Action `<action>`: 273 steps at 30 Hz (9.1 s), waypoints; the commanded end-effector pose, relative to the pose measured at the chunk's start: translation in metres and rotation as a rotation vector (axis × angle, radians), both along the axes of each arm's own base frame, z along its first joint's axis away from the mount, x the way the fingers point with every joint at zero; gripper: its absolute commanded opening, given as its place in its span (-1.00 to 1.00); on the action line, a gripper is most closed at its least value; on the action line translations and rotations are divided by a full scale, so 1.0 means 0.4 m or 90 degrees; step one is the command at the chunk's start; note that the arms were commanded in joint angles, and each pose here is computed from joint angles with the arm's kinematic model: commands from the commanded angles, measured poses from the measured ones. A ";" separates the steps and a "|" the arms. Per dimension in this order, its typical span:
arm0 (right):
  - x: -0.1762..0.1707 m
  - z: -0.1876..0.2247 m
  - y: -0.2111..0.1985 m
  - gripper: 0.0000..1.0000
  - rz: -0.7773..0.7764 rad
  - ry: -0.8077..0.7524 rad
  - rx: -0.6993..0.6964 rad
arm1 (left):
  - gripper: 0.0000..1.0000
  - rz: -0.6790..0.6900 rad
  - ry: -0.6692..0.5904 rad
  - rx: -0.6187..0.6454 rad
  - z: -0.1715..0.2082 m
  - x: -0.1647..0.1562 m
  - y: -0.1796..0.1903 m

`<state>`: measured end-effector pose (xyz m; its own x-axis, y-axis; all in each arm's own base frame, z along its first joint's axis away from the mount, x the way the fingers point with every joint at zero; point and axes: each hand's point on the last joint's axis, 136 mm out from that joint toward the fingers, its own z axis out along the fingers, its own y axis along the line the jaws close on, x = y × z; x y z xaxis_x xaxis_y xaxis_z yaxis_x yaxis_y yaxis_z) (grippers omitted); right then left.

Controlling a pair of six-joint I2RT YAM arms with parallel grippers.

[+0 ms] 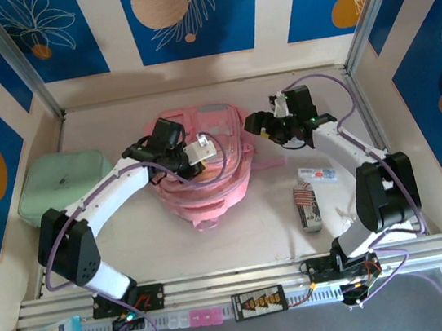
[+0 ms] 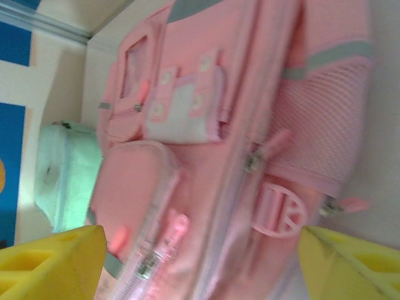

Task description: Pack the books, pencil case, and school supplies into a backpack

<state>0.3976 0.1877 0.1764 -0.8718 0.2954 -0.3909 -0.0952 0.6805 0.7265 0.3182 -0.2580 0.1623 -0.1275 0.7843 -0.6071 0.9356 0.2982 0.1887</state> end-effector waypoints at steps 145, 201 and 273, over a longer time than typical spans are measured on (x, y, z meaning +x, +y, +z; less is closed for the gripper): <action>-0.168 -0.043 0.146 -1.00 0.381 -0.192 -0.075 | -1.00 0.119 0.009 -0.260 0.118 0.101 0.113; -0.304 -0.046 0.258 -0.88 0.332 -0.214 -0.102 | -1.00 0.178 0.104 -0.313 0.051 0.197 -0.008; -0.007 -0.009 0.157 0.38 -0.051 0.241 0.261 | -1.00 0.070 0.073 -0.297 0.044 0.120 -0.062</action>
